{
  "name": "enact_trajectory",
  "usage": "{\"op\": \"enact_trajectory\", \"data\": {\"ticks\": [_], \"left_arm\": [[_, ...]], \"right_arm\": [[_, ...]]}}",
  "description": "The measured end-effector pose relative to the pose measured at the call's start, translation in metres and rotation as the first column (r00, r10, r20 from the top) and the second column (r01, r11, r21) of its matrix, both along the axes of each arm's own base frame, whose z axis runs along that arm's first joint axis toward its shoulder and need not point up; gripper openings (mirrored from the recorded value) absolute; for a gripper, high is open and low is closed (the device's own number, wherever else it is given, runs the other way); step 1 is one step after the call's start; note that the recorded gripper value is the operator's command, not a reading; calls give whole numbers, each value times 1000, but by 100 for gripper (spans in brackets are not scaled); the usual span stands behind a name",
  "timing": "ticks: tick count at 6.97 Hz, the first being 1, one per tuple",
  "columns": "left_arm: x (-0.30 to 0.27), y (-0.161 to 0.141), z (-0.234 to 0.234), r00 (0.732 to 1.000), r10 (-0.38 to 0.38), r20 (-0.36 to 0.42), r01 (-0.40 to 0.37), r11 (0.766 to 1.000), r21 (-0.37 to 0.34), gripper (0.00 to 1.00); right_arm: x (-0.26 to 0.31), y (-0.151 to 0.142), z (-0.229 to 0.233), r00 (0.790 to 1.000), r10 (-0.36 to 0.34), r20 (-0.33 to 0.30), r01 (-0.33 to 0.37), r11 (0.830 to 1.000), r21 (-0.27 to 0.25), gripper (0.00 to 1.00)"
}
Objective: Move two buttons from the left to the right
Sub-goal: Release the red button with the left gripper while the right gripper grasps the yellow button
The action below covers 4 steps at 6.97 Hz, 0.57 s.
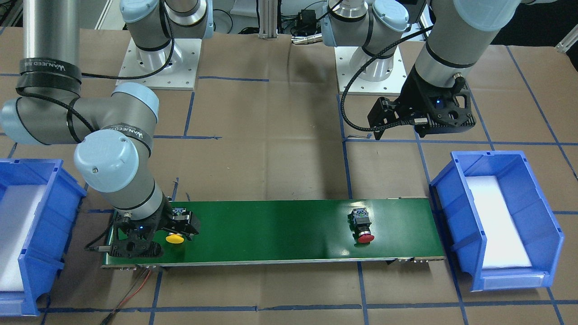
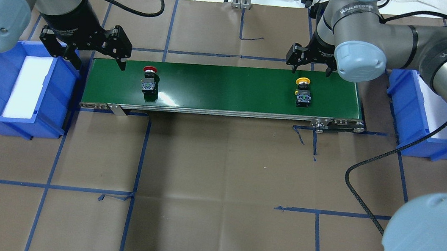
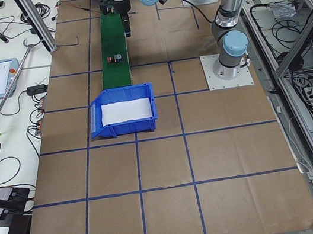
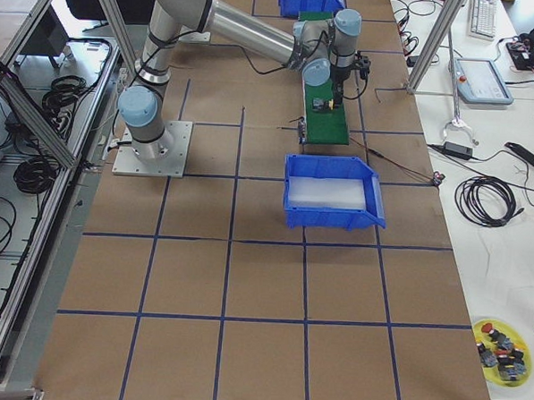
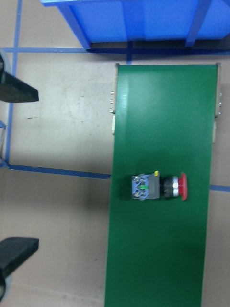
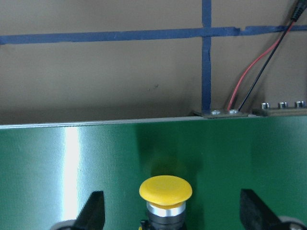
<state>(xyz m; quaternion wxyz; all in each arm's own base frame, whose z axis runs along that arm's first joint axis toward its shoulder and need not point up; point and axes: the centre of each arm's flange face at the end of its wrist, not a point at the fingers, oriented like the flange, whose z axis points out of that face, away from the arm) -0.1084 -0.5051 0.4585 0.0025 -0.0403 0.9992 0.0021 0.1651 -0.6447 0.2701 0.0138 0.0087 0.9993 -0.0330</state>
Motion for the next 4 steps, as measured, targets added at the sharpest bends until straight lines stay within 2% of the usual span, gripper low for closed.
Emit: {"op": "enact_trajectory", "data": {"ticks": [1, 2, 3, 4], "left_arm": [[0, 3, 3, 1000, -4, 0, 4, 1000, -2, 100], [-1, 4, 4, 1000, -6, -1, 6, 1000, -2, 100], [-1, 3, 3, 1000, -6, -2, 6, 1000, -1, 100], [-1, 2, 2, 1000, -6, -3, 6, 1000, 1, 100]], "right_arm": [[-2, 1, -14, 1000, -3, -3, 3, 1000, 25, 100], [-4, 6, -22, 1000, -7, -6, 7, 999, 52, 85], [-7, 12, -25, 1000, -11, -9, 11, 997, 83, 37], [-11, 17, -24, 1000, -13, -14, 15, 993, 114, 7]]}}
